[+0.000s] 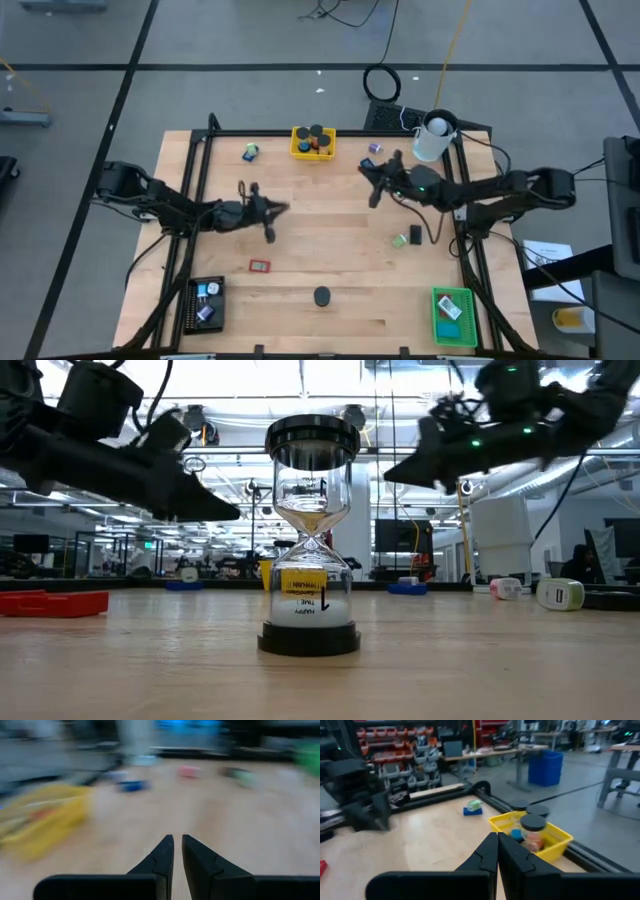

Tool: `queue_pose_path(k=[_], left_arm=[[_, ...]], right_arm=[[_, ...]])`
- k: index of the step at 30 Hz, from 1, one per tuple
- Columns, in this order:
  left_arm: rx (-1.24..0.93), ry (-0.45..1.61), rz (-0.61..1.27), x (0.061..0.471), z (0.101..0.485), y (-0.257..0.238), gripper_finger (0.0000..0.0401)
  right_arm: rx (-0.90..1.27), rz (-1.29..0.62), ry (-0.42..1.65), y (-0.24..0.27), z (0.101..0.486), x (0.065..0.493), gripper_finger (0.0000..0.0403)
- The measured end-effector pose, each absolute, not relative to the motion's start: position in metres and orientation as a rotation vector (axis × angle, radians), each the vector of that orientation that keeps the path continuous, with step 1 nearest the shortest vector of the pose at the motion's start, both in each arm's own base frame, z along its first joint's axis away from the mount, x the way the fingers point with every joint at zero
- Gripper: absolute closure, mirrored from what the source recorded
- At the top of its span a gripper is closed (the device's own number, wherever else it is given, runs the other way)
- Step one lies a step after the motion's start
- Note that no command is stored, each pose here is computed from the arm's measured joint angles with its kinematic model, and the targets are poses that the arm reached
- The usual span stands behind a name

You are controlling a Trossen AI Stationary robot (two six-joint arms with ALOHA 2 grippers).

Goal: Pick & Place Office items
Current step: Put the green charger adapter into the black bin

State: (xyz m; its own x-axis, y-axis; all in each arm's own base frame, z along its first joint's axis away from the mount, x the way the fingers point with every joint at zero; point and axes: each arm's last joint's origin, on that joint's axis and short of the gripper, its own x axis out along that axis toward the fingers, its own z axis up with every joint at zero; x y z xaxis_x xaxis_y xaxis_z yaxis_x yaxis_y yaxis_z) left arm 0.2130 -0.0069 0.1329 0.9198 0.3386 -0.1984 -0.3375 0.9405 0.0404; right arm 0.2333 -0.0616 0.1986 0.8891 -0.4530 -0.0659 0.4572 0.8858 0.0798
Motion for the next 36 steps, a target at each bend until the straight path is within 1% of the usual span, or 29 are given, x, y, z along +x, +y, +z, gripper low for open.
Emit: queue_pose_path(k=[2, 6, 10, 13, 15, 17, 19, 23, 27, 29, 33, 36], left_arm=[[0.004, 0.200, 0.490, 0.211, 0.134, 0.001, 0.0355], [-0.070, 0.250, 0.643, 0.202, 0.135, 0.024, 0.0355], [-0.180, 0.355, 0.850, 0.186, 0.130, 0.056, 0.0354], [-0.198, 0.366, 1.003, 0.174, 0.132, 0.075, 0.0354], [-0.213, 0.365, 1.072, 0.168, 0.132, 0.087, 0.0353], [-0.256, 0.347, 1.121, 0.163, 0.131, 0.098, 0.0341], [-0.311, 0.314, 1.166, 0.160, 0.129, 0.107, 0.0316], [-0.392, 0.279, 1.243, 0.159, 0.129, 0.120, 0.0237], [-0.405, 0.317, 1.264, 0.168, 0.130, 0.131, 0.0151], [-0.406, 0.357, 1.282, 0.176, 0.131, 0.140, 0.0115], [-0.394, 0.464, 1.352, 0.189, 0.134, 0.157, 0.0064], [-0.382, 0.506, 1.452, 0.194, 0.137, 0.168, 0.0047]], right_arm=[[0.095, -0.492, 0.036, -0.058, 0.194, 0.223, 0.0402], [0.115, -0.484, 0.016, -0.055, 0.189, 0.212, 0.0402], [0.114, -0.487, 0.019, -0.055, 0.186, 0.210, 0.0402], [0.114, -0.483, 0.003, -0.055, 0.188, 0.210, 0.0402], [0.116, -0.483, 0.001, -0.055, 0.188, 0.210, 0.0402], [0.116, -0.483, -0.005, -0.055, 0.189, 0.210, 0.0402], [0.116, -0.483, -0.004, -0.055, 0.189, 0.210, 0.0402], [0.127, -0.482, -0.006, -0.055, 0.189, 0.210, 0.0402], [0.127, -0.482, -0.007, -0.055, 0.189, 0.210, 0.0402], [0.127, -0.482, -0.006, -0.055, 0.189, 0.210, 0.0402], [0.127, -0.473, -0.005, -0.053, 0.188, 0.210, 0.0402], [0.123, -0.459, -0.003, -0.050, 0.188, 0.211, 0.0402]])
